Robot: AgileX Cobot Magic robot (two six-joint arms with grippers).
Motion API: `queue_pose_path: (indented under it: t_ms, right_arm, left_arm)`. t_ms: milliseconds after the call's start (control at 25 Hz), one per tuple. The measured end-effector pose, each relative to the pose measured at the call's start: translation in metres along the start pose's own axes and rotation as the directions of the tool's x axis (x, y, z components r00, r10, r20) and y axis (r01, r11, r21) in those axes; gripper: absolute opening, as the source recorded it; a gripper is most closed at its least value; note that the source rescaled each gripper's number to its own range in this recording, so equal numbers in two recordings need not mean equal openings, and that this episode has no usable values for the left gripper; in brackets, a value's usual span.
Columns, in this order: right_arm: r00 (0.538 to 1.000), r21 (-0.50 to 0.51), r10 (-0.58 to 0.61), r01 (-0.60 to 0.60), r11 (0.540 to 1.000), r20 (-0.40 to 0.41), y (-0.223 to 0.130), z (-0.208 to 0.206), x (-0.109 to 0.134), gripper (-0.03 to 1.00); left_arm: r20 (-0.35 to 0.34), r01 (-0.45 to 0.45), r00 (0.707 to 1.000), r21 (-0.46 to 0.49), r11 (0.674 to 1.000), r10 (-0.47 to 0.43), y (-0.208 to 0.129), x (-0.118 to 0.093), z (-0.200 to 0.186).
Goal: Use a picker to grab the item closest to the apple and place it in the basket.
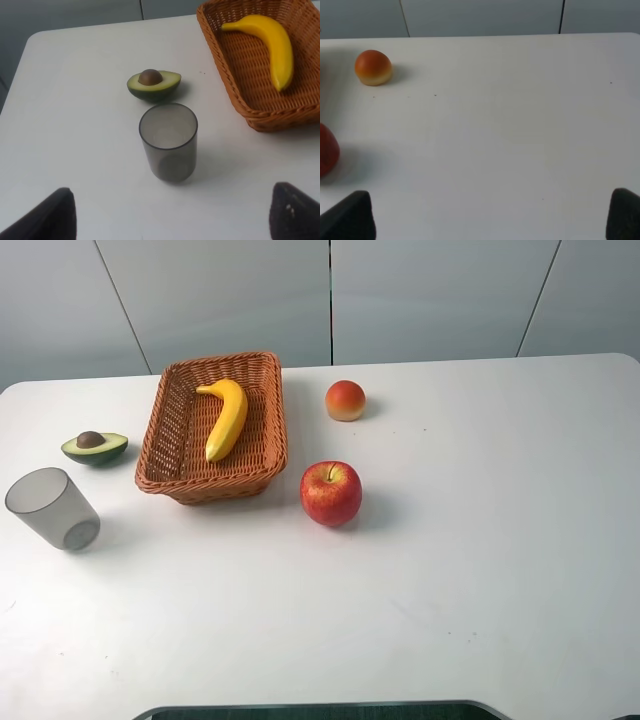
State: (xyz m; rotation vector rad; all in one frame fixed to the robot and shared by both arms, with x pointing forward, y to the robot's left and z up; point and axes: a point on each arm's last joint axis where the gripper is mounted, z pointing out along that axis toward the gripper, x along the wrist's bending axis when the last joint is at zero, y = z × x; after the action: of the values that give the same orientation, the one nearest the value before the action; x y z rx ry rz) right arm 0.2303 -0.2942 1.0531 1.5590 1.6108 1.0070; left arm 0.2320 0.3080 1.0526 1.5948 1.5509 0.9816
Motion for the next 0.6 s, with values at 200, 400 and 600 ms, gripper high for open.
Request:
queue_pose_path:
  t_ms: [200,400,600]
  right_arm:
    - [1.0,0.0,0.001,-0.001,1.0,-0.002,0.0,0.0,0.0002,1.0]
    - [1.0,0.0,0.001,-0.001,1.0,-0.002,0.0,0.0,0.0002,1.0]
    - [1.0,0.0,0.001,-0.001,1.0,-0.002,0.0,0.0,0.0002,1.0]
  left_arm:
    - [0.0,-0.002,1.0,0.0,1.0,0.002,0.0,0.0,0.0]
    - [0.0,-0.002,1.0,0.0,1.0,0.002,0.0,0.0,0.0]
    - [0.0,-0.002,1.0,0.0,1.0,0.002,0.0,0.0,0.0]
